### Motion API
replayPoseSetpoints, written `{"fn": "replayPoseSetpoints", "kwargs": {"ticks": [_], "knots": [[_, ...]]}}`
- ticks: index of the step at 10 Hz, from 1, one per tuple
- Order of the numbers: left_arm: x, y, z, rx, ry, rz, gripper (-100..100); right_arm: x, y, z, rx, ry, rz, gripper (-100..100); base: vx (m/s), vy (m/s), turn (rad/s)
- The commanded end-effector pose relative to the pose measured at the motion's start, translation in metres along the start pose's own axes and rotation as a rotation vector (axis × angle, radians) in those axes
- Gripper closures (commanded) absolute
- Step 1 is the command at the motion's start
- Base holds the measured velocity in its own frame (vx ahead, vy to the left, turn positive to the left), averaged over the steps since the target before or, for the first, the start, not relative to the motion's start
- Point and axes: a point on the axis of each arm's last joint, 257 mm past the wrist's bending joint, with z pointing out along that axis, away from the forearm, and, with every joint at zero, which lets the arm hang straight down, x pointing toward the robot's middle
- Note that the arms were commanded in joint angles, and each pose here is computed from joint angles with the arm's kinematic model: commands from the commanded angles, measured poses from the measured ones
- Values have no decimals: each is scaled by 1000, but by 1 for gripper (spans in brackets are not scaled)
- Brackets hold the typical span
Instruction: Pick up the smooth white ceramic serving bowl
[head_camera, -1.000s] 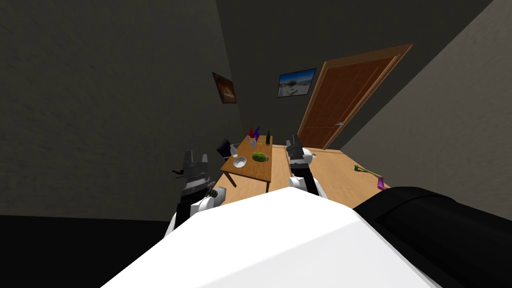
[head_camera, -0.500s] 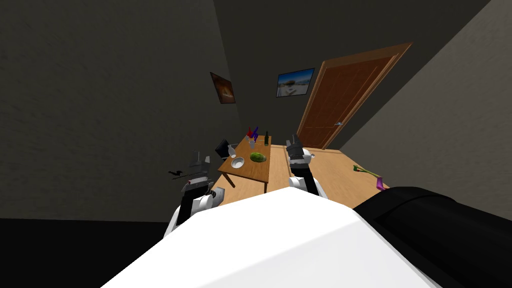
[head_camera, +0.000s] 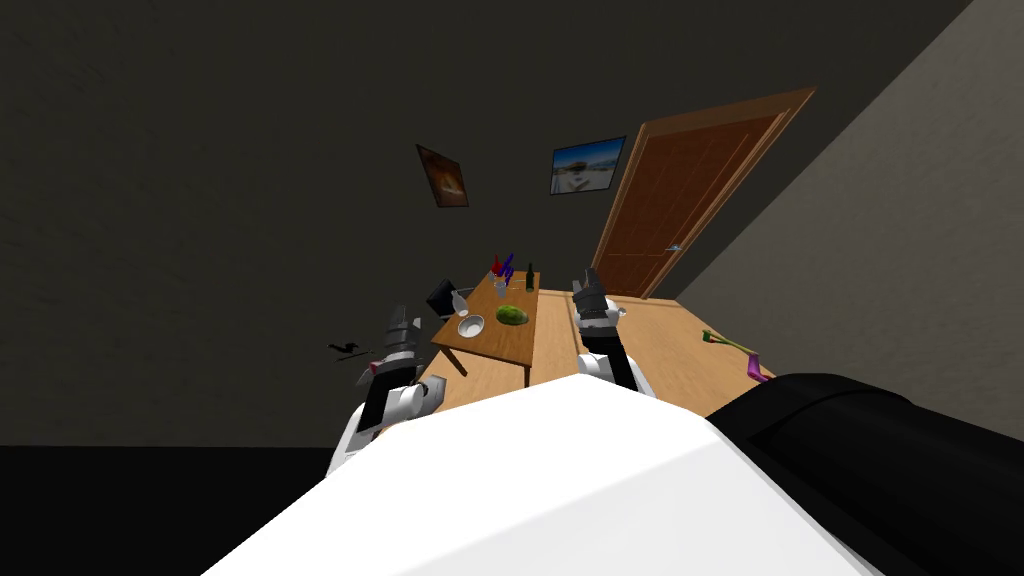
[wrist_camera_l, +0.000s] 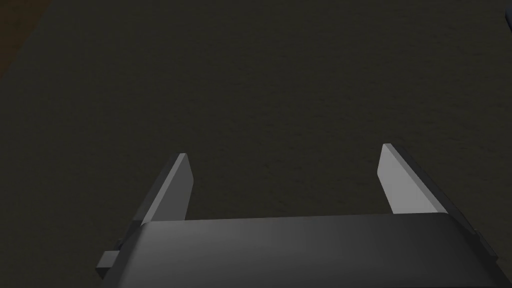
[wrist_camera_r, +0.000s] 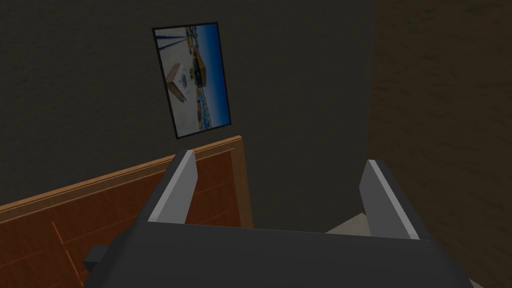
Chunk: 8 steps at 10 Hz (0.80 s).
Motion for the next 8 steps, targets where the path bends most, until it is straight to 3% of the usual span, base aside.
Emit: {"fn": "replayPoseSetpoints", "kwargs": {"ticks": [1, 2, 3, 5, 8], "knots": [[-1, 11, 6, -39, -5, 8, -100, 0, 0, 0, 0, 0, 0, 0, 5, -50, -4], [-6, 27, 10, -81, -15, 18, -100, 0, 0, 0, 0, 0, 0, 0, 2, -49, -22], [-6, 30, 10, -90, -16, 18, -100, 0, 0, 0, 0, 0, 0, 0, 0, -38, -12], [-17, 65, 17, -182, -37, 32, -100, 0, 0, 0, 0, 0, 0, 0, 3, -49, -44], [-23, 88, 18, -251, -48, 36, -100, 0, 0, 0, 0, 0, 0, 0, 1, -37, -23]]}}
